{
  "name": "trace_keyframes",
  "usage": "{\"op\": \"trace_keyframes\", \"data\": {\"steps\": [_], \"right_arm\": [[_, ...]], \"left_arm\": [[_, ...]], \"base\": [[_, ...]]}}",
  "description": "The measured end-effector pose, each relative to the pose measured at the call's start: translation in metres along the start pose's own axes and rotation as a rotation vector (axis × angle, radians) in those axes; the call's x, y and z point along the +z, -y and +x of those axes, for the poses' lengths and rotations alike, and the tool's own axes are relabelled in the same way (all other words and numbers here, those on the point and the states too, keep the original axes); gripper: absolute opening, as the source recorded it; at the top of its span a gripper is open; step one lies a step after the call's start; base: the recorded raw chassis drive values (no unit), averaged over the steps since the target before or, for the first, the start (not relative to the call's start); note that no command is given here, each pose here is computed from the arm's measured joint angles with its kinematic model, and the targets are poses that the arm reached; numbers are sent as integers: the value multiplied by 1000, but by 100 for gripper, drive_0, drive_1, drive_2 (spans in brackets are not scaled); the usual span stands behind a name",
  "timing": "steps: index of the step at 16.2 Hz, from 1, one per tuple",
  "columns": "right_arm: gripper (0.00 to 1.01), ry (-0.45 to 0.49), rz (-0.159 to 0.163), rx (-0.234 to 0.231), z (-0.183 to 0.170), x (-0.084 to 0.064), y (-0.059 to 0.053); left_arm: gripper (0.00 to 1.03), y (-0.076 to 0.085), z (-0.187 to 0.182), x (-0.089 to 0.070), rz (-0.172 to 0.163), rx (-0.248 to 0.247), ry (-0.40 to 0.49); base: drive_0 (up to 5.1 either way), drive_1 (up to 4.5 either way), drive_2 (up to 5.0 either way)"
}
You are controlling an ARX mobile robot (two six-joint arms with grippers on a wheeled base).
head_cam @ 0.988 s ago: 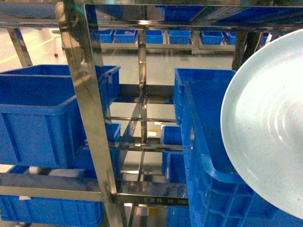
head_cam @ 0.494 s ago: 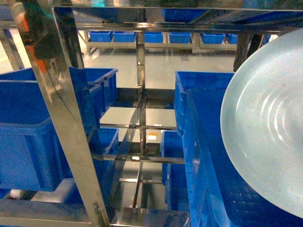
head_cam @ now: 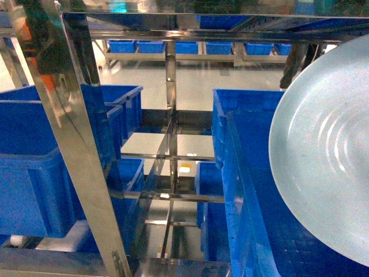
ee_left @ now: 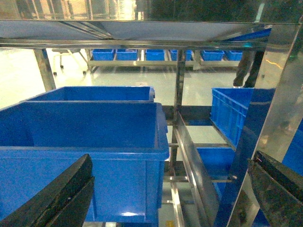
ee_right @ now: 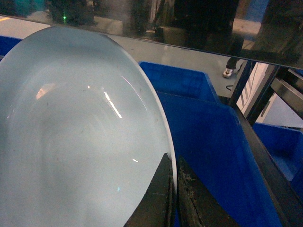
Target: Place blue tray on left shelf second layer neatly
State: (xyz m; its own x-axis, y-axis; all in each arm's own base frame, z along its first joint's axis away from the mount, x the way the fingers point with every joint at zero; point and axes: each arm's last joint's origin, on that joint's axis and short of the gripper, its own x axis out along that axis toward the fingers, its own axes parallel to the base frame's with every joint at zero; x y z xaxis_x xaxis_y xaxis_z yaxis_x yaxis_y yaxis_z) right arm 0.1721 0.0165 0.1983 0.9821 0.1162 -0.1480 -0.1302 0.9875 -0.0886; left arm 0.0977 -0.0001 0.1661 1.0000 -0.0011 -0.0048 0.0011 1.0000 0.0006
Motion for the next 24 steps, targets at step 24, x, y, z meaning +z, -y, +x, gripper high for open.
{"op": "trace_keyframes", "data": {"steps": [24], "right_arm": [[2,-483,766,-77,73,-37,52]], "left_arm": [[98,0,0,0,0,0,0]], "base": [[0,0,0]]}}
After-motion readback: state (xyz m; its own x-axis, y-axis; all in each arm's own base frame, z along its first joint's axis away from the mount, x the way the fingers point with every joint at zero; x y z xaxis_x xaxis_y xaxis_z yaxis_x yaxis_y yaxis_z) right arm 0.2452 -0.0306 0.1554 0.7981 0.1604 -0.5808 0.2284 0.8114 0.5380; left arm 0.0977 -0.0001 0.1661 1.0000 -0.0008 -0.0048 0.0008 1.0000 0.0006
